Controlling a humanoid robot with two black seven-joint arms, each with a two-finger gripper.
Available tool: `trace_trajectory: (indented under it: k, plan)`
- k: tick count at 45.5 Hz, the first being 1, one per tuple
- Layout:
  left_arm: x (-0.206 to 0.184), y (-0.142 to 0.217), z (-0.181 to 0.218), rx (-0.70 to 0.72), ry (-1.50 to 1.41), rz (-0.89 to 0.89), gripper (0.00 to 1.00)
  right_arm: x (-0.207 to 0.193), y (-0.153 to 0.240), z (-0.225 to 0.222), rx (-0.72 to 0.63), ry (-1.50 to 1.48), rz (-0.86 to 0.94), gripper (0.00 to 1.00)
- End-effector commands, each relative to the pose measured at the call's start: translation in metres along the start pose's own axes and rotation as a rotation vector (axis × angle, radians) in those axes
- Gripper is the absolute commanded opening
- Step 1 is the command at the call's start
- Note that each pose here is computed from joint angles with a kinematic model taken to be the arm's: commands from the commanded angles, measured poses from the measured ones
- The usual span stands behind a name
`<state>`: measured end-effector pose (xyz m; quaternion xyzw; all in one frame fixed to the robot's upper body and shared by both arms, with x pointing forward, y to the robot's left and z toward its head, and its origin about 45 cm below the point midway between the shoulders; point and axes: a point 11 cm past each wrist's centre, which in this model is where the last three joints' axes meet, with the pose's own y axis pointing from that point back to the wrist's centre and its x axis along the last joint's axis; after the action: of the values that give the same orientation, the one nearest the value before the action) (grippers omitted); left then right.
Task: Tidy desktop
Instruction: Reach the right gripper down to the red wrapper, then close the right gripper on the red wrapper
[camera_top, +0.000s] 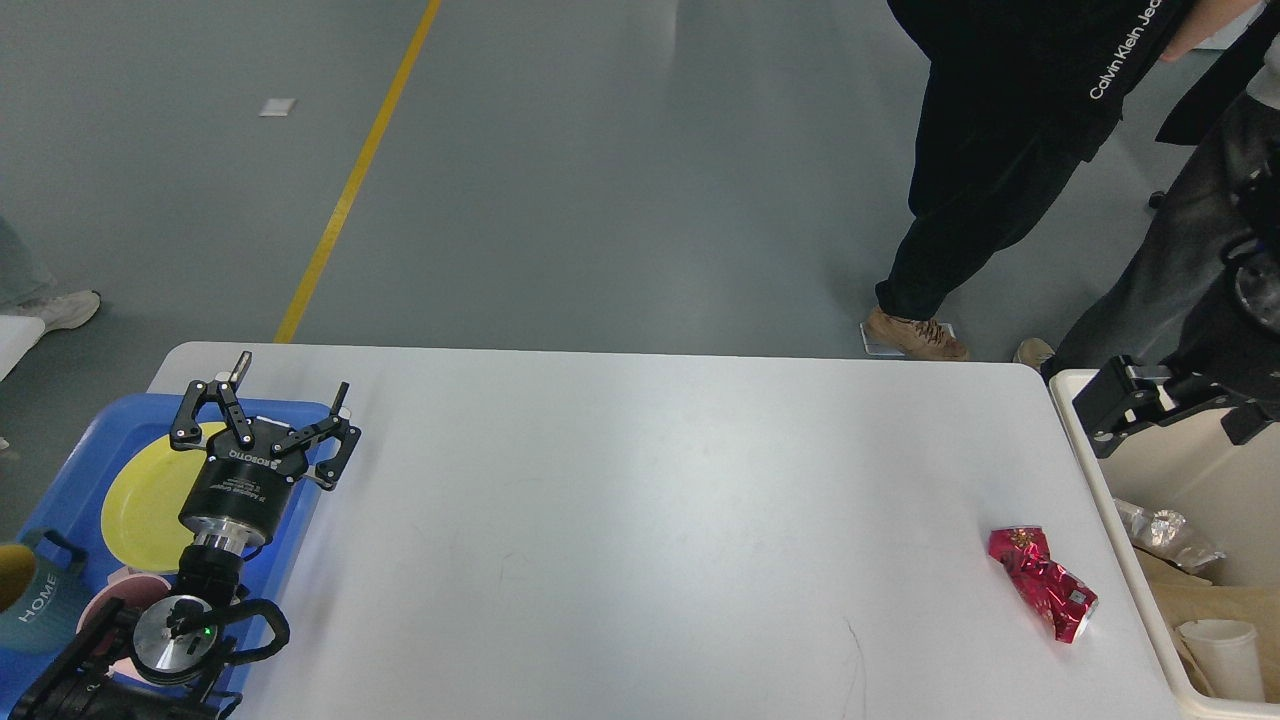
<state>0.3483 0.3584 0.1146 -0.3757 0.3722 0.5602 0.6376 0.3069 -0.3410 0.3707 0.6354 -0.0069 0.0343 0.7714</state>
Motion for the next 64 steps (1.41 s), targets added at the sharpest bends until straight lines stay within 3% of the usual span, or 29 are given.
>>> trace_trajectory:
  k: [1,18,36,47,55,64]
  plan:
    - [0.000,0.000,0.000,0.000,-0.001,0.000,0.97,-0.016,0.008,-0.012,0.000,-0.040,0.002,1.00]
    - [0.000,0.000,0.001,-0.002,0.000,0.000,0.97,0.001,0.014,-0.021,0.017,-0.141,0.162,0.98]
    - [0.000,0.000,0.001,-0.002,0.000,0.000,0.97,0.013,-0.111,0.036,-0.042,-0.140,0.062,0.96]
    - [0.000,0.000,0.000,-0.002,0.001,0.000,0.97,0.007,-0.182,0.024,0.144,0.021,0.082,0.94]
    - [0.000,0.000,0.000,-0.002,0.001,0.000,0.97,-0.016,-0.227,0.031,0.122,0.191,0.094,0.94]
    - [0.000,0.000,0.000,-0.002,0.001,0.000,0.97,-0.017,-0.253,0.039,0.104,0.193,0.159,0.94]
